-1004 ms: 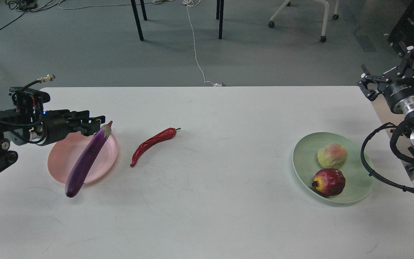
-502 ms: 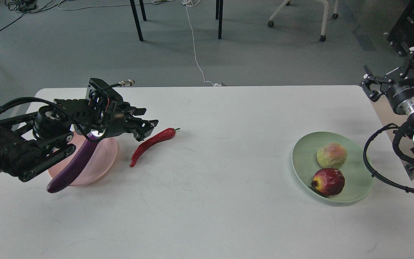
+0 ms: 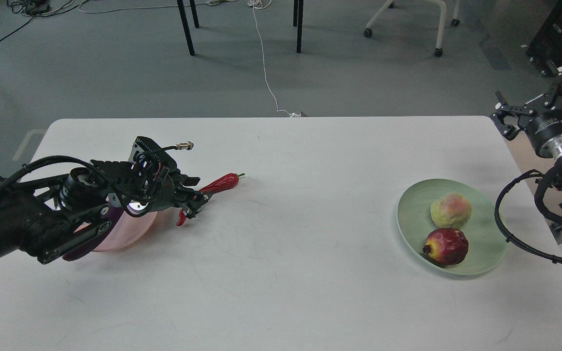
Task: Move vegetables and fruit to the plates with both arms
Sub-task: 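Grasp the red chili pepper with the left gripper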
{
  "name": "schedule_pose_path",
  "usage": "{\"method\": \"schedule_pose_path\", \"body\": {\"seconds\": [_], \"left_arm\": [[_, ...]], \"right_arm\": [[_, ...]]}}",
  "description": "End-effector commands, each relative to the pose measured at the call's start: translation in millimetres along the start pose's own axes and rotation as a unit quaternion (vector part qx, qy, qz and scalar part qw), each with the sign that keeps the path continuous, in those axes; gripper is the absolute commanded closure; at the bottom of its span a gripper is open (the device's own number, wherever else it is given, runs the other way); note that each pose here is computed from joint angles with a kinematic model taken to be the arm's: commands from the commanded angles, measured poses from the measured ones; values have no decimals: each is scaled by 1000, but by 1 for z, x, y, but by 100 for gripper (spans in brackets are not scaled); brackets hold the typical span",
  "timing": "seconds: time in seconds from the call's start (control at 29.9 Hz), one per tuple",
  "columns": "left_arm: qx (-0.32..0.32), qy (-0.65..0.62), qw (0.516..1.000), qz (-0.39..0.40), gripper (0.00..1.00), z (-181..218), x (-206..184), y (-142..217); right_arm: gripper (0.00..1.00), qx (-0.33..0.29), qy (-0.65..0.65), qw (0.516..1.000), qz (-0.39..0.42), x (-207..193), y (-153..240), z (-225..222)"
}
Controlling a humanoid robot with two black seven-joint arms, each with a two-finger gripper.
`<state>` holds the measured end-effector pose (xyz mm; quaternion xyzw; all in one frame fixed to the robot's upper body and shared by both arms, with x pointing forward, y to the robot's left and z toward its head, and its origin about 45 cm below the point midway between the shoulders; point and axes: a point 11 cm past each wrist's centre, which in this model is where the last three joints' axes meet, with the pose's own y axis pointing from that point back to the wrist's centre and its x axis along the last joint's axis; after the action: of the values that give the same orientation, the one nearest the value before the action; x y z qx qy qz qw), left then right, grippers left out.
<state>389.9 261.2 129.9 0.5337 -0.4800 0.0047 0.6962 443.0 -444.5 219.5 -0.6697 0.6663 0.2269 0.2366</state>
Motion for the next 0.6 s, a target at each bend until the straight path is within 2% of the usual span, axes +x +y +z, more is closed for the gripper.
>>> {"method": "schedule_pose_path", "body": {"seconds": [0.0,0.13,0.47,0.57], "left_arm": [[-1,2,1000,-1,60,2,-1,-4],[-6,6,1000,-8,90,5,-7,-5],[-20,6,1000,11,93,13,7,-4],[-45,-8,998,36,93,23,22,13]], "right_arm": [[1,0,0,1000,-1,-1,-1,0],[1,1,0,1000,-1,-1,0,-1],[1,0,1,1000,-1,-1,-1,0],[1,0,1,1000,-1,-1,-1,0]]}}
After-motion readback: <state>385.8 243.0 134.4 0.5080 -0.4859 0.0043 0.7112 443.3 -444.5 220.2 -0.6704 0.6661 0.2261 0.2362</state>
